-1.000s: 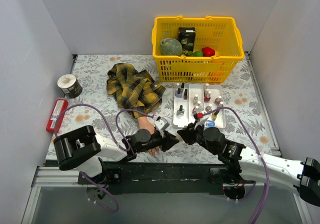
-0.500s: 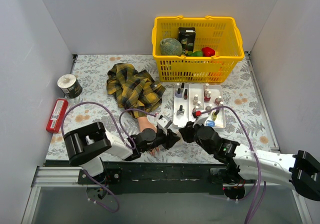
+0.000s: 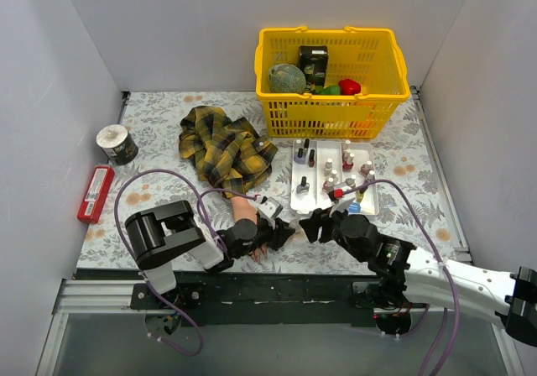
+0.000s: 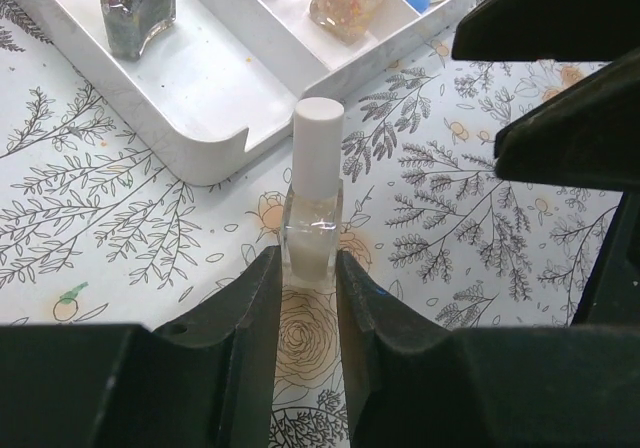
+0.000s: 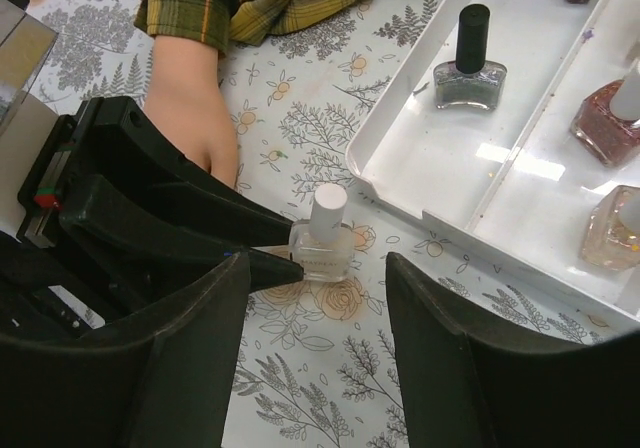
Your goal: Paint the nails
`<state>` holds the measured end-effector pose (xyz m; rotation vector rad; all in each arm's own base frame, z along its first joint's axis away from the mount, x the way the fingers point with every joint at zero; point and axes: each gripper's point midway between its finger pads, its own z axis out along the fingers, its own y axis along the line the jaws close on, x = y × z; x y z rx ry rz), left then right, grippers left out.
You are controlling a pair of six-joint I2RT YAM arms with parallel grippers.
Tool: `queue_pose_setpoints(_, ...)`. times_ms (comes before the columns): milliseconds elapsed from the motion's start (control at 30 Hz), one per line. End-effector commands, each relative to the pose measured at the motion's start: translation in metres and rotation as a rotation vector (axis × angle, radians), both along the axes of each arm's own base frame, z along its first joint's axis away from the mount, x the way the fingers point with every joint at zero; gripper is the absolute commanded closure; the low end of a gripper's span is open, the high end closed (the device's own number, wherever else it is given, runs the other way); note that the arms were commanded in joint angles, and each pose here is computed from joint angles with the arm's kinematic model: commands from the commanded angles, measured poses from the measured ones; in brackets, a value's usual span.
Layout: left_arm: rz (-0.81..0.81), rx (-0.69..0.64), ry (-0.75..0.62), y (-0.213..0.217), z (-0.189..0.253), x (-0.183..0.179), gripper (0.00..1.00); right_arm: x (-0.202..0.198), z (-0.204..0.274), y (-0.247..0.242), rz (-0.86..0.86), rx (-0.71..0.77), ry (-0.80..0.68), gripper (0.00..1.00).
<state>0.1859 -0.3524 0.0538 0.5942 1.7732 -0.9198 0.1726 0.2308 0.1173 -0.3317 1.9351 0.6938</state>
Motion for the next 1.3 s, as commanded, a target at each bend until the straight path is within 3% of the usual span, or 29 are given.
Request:
queue_pose_setpoints(0, -0.013, -0.028, -0.059, -0.003, 0.011, 0.002, 1.0, -0.001, 0.014, -0.01, 0.002, -0.059, -0.024, 0.38)
queue_pose_setpoints(267, -0.027, 0.022, -0.08, 0.0, -0.002, 0.0, 1.0, -0.011, -0.007, -0.017, 0.038, -0.18, 0.049, 0.39)
queue_pose_setpoints(700, -0.051, 0.174, -0.086, -0.006, -0.035, -0.006, 0.98, -0.013, -0.01, -0.019, 0.036, -0.17, 0.056, 0.38)
queue_pose_setpoints(867, -0.042, 0.216, -0.101, -0.009, -0.04, -0.008, 0.88, -0.013, -0.011, -0.02, 0.03, -0.171, 0.064, 0.38)
queue_pose_setpoints(900, -0.037, 0.226, -0.099, -0.008, -0.042, -0.008, 0.8, -0.013, -0.01, -0.02, 0.03, -0.166, 0.062, 0.38)
queue_pose_setpoints(967, -0.031, 0.228, -0.096, -0.008, -0.043, -0.008, 0.74, -0.013, -0.008, -0.021, 0.028, -0.159, 0.059, 0.38)
queue_pose_setpoints(1167, -0.025, 0.223, -0.09, -0.006, -0.041, -0.008, 0.69, -0.015, -0.008, -0.022, 0.029, -0.155, 0.063, 0.38)
queue_pose_setpoints(1267, -0.023, 0.216, -0.085, -0.005, -0.038, -0.009, 0.58, -0.016, -0.009, -0.021, 0.04, -0.163, 0.065, 0.38)
